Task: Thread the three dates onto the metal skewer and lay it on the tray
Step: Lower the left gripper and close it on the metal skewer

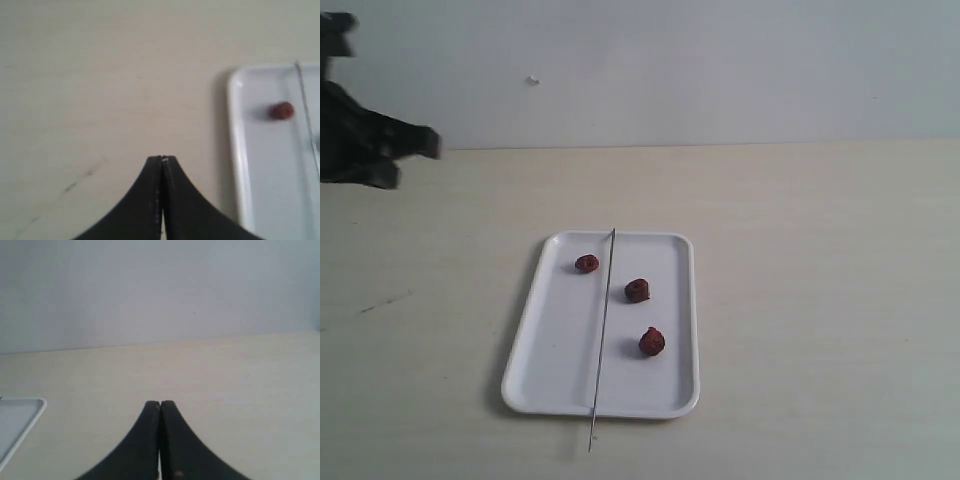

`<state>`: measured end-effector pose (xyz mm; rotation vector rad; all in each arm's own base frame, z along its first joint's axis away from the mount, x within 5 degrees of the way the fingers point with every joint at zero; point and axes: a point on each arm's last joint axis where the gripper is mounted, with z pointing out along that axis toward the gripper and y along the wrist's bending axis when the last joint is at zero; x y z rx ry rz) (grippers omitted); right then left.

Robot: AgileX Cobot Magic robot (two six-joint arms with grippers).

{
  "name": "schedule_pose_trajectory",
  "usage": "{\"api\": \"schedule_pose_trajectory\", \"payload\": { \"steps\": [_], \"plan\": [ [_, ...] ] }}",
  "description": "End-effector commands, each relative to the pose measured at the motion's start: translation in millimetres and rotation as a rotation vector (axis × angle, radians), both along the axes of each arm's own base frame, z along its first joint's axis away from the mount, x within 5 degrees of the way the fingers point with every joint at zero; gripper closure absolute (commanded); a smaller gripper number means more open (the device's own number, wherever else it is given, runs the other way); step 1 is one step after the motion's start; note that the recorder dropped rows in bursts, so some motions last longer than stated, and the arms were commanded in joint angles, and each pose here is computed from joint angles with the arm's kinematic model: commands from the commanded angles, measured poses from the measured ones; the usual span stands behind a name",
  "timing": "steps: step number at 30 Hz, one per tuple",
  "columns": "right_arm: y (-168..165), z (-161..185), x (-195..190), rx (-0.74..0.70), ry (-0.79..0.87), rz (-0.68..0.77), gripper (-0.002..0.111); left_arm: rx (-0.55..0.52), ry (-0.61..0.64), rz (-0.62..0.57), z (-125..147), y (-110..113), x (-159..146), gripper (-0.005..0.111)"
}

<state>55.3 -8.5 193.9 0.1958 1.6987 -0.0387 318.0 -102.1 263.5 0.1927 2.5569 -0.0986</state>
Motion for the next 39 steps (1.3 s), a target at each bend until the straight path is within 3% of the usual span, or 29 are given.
{"api": "schedule_pose_trajectory", "payload": {
  "steps": [1,5,7,13,15,25,39],
  "plan": [
    [0,-1,0,-0.001,-0.004,-0.004,0.108,0.098,0.089,-0.221,-18,-72,-9,0.107],
    [0,-1,0,-0.001,-0.004,-0.004,0.108,0.158,0.160,-0.331,-40,-121,-14,0.107],
    [0,-1,0,-0.001,-0.004,-0.004,0.108,0.161,0.181,-0.342,-49,-134,-13,0.104],
    [0,-1,0,-0.001,-0.004,-0.004,0.108,0.117,0.316,-0.311,-76,-151,-13,0.066],
    [0,-1,0,-0.001,-0.004,-0.004,0.108,0.086,0.370,-0.289,-87,-155,-14,0.061],
    [0,-1,0,-0.001,-0.004,0.007,0.108,-0.006,0.540,-0.217,-126,-168,-20,0.061],
    [0,-1,0,-0.001,-0.004,0.007,0.108,0.010,0.598,-0.202,-152,-171,-22,0.061]
  ]
}}
